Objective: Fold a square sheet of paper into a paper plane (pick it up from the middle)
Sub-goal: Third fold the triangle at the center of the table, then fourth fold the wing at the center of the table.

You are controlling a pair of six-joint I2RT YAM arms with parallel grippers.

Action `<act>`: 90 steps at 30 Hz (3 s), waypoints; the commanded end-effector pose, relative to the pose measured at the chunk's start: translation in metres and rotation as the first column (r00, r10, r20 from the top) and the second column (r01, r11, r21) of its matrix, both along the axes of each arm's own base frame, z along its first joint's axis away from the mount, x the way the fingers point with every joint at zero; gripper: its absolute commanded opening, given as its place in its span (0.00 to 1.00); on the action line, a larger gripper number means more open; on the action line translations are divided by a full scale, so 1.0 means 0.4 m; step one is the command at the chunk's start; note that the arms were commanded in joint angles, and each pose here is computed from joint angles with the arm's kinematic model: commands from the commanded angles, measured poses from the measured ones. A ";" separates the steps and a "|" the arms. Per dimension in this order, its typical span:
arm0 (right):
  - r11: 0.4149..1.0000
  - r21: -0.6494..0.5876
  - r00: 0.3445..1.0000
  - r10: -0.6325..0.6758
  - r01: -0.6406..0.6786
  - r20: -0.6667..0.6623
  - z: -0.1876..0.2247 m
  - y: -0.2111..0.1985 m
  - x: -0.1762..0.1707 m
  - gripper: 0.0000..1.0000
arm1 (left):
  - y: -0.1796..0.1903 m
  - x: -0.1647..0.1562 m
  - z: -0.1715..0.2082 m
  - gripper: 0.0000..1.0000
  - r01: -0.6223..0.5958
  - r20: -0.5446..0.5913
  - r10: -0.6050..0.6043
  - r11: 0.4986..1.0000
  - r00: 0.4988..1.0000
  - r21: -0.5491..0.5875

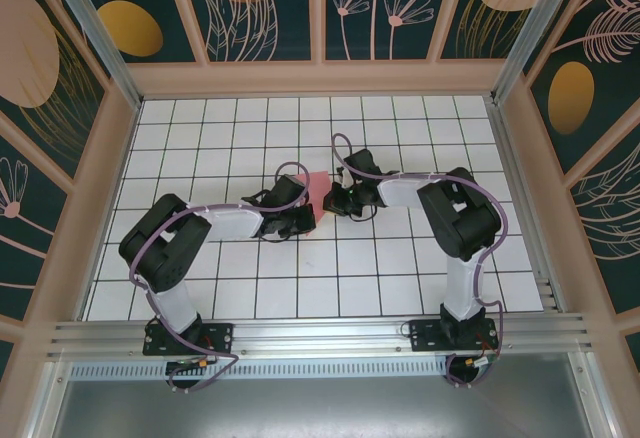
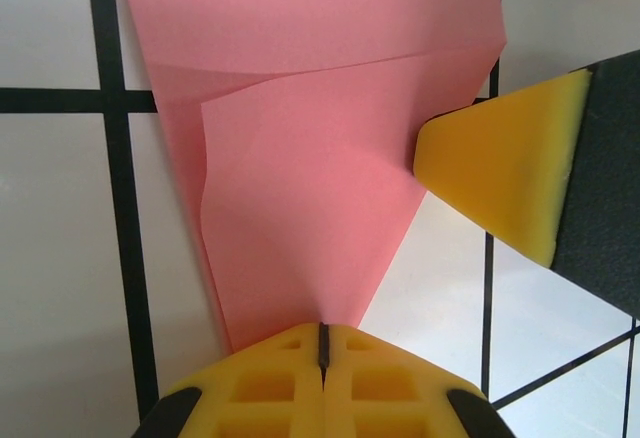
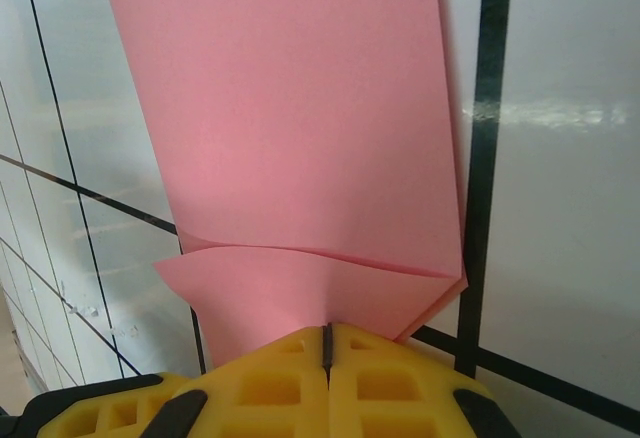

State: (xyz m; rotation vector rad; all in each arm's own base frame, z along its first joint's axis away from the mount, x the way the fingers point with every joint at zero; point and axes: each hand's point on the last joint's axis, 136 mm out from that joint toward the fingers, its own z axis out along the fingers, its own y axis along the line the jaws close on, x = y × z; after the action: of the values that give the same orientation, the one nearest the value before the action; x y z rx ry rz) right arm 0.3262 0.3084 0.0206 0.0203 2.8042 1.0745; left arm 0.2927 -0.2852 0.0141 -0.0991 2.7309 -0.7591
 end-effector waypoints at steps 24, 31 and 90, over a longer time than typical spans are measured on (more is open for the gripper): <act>0.977 -0.131 0.985 -0.163 0.169 0.052 -0.029 -0.156 0.148 0.00 | 0.070 -0.072 -0.081 0.00 -0.045 -0.112 0.056 0.994 0.992 0.103; 0.992 -0.028 0.982 -0.116 0.122 0.152 0.137 -0.097 0.144 0.02 | -0.016 -0.006 0.041 0.00 -0.007 -0.012 0.007 0.999 1.000 -0.037; 0.977 0.211 1.000 0.013 -0.007 -0.028 0.065 0.001 0.045 0.29 | 0.058 0.131 0.043 0.05 -0.256 0.126 0.238 0.954 0.963 0.157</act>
State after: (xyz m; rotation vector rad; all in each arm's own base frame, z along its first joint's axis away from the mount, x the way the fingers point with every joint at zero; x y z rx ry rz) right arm 0.3371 0.2995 0.0334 0.0953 2.7636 1.3258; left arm 0.3419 -0.2627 0.0269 -0.3539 2.6085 -0.4662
